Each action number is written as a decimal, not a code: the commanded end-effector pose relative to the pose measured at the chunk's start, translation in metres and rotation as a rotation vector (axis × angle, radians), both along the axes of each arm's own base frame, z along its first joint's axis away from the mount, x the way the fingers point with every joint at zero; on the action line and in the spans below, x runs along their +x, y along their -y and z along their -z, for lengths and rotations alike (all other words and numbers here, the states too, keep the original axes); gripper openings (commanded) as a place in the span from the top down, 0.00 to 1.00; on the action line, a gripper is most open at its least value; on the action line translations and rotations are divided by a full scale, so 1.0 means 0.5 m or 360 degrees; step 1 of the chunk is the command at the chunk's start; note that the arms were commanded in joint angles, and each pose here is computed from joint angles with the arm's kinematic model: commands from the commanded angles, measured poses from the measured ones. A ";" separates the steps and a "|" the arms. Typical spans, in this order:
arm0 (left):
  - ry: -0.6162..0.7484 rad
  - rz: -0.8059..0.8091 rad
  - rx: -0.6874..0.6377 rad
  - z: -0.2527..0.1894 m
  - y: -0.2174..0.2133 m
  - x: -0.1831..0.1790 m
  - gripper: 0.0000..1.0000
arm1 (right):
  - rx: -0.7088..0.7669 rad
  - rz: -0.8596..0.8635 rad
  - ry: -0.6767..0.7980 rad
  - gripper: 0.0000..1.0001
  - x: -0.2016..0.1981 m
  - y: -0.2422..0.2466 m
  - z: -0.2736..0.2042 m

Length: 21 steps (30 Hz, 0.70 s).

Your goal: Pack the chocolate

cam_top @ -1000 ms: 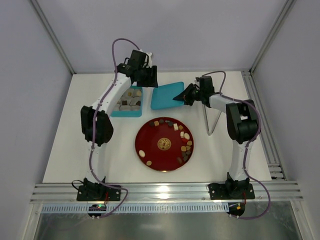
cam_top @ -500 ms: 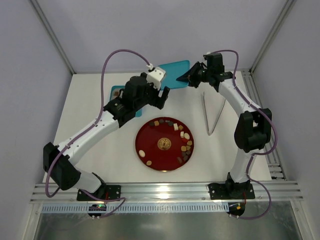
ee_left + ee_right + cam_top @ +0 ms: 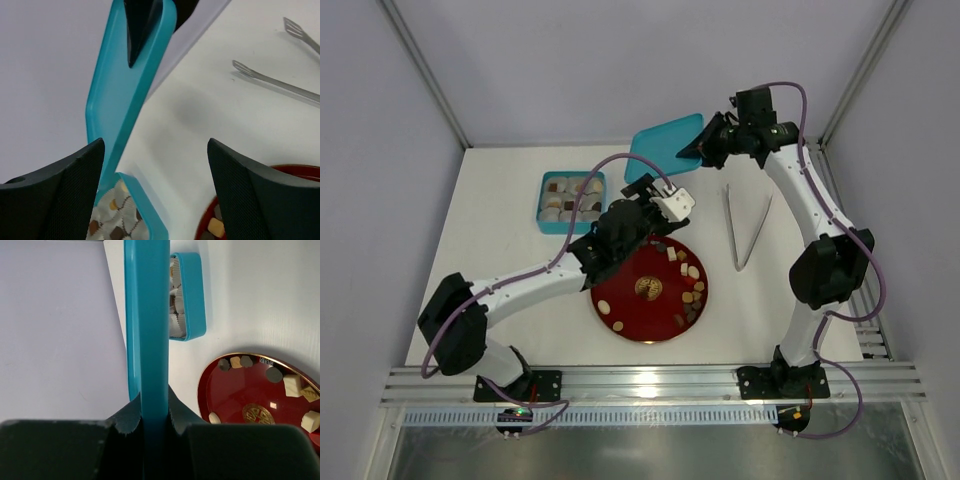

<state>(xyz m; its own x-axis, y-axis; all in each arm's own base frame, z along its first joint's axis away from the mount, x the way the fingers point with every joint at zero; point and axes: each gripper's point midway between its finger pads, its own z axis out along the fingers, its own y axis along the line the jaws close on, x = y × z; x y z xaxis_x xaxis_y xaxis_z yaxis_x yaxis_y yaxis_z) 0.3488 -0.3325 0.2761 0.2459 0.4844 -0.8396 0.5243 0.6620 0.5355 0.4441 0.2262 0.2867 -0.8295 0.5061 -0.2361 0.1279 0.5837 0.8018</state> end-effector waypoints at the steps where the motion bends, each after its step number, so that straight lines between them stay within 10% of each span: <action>1: 0.0337 -0.0112 -0.0087 -0.100 -0.010 0.037 0.19 | -0.0009 -0.0066 0.0138 0.96 -0.048 -0.012 -0.088; 21: 0.0649 -0.0275 0.0247 -0.102 -0.016 0.084 0.40 | -0.0124 -0.0140 0.0202 0.96 -0.088 -0.030 -0.107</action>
